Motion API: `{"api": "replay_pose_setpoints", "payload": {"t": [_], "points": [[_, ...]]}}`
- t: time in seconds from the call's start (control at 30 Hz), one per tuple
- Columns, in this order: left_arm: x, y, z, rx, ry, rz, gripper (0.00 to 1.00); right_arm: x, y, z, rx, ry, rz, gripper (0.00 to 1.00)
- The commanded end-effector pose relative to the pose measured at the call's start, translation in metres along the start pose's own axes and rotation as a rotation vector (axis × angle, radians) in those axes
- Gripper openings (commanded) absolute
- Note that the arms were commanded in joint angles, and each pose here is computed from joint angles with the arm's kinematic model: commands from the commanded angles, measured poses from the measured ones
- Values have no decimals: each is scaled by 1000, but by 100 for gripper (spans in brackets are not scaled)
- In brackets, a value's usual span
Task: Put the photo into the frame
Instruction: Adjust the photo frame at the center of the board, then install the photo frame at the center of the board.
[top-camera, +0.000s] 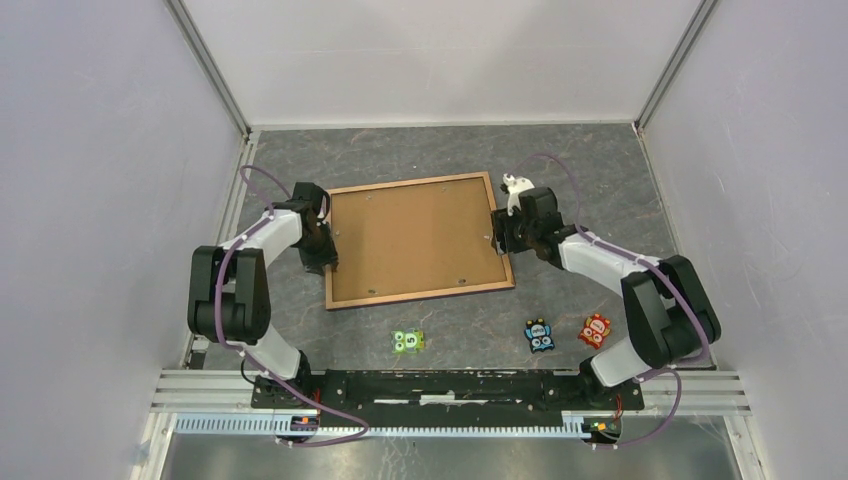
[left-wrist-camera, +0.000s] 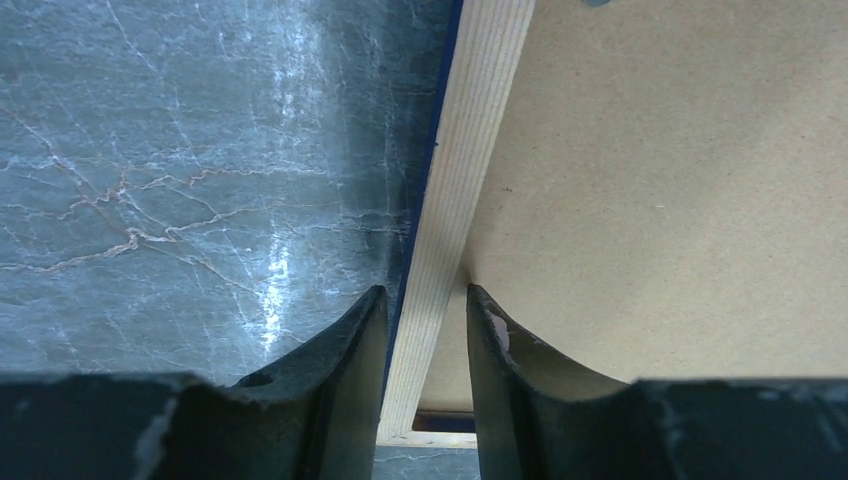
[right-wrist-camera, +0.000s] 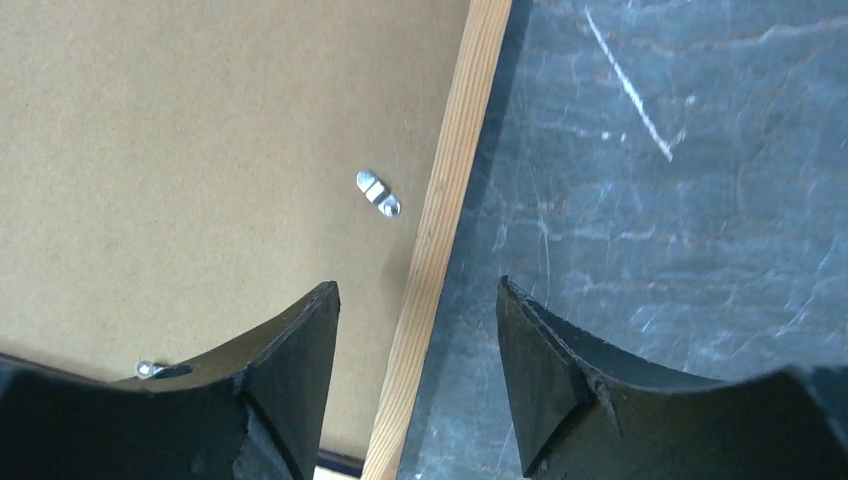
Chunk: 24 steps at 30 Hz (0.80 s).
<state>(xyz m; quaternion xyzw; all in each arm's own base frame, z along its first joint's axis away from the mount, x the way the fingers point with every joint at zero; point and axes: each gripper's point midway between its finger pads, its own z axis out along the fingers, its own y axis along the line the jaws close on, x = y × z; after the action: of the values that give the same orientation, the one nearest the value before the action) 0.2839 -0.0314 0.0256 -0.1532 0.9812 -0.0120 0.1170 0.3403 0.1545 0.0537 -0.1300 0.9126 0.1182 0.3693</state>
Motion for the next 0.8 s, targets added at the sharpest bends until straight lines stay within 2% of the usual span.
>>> {"api": "replay_pose_setpoints", "payload": {"t": [0.0, 0.17, 0.47, 0.53, 0.77], "points": [[-13, 6, -5, -30, -34, 36, 41, -19, -7, 8, 29, 8, -129, 66], [-13, 7, -3, -41, -24, 40, 37, -26, -4, 19, 42, 28, -193, 73], [-14, 6, -5, -37, -30, 39, 31, -31, 7, 39, 60, 51, -224, 71], [-14, 5, -5, -31, -29, 41, 31, -29, 6, 43, 74, 62, -228, 69], [-14, 4, -5, -27, -26, 45, 29, -28, 1, 51, 103, 57, -224, 53]]}}
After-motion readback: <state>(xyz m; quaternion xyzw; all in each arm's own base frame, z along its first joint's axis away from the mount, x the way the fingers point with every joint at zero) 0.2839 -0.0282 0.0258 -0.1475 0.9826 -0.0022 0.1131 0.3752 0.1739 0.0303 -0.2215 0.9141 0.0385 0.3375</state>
